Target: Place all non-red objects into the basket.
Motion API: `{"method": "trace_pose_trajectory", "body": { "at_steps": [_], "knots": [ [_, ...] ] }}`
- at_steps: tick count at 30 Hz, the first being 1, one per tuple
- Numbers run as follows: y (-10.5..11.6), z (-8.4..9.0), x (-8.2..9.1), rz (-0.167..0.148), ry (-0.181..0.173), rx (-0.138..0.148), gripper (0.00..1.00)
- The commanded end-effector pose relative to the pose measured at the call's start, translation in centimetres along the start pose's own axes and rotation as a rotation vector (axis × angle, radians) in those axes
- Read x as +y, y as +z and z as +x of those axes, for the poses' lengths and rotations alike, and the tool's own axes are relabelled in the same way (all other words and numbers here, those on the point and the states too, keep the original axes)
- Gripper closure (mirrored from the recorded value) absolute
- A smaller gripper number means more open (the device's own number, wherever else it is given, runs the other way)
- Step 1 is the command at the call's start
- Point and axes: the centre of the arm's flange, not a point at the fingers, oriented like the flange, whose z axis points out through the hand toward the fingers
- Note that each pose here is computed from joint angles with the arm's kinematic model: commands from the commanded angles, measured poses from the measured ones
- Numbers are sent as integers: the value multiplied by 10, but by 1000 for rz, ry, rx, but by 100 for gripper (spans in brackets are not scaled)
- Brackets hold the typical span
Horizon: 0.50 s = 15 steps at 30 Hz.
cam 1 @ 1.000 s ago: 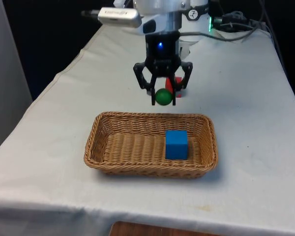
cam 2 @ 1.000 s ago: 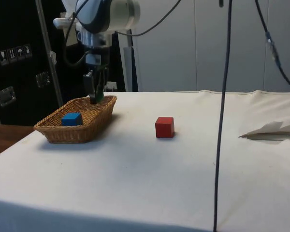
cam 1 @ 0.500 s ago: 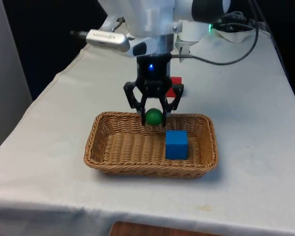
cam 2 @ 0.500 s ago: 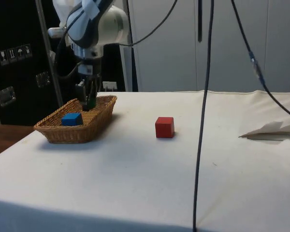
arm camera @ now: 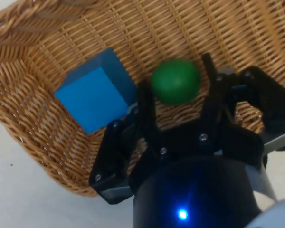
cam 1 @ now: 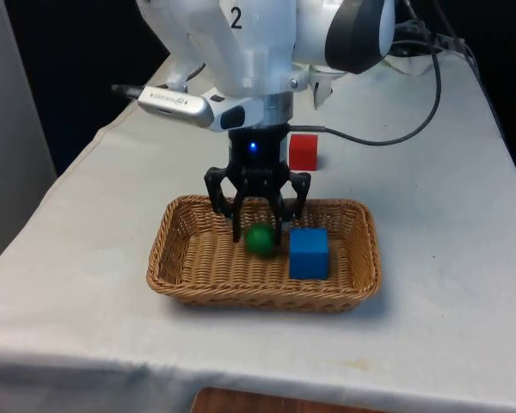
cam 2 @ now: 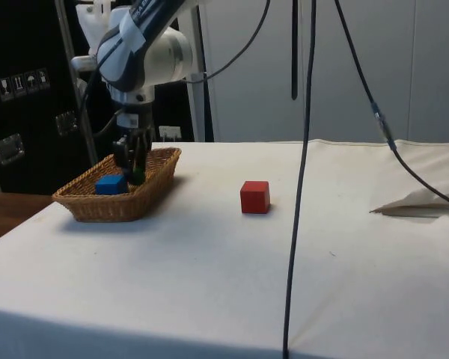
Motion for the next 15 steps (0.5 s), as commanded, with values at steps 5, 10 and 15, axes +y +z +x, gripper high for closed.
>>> {"method": "trace_pose_trajectory", "body": {
  "at_steps": [5, 10, 15],
  "knots": [
    [3, 2, 1, 4, 1, -6, 56],
    [5, 3, 2, 3, 1, -6, 0],
    [4, 3, 2, 3, 1, -5, 0]
  ]
}}
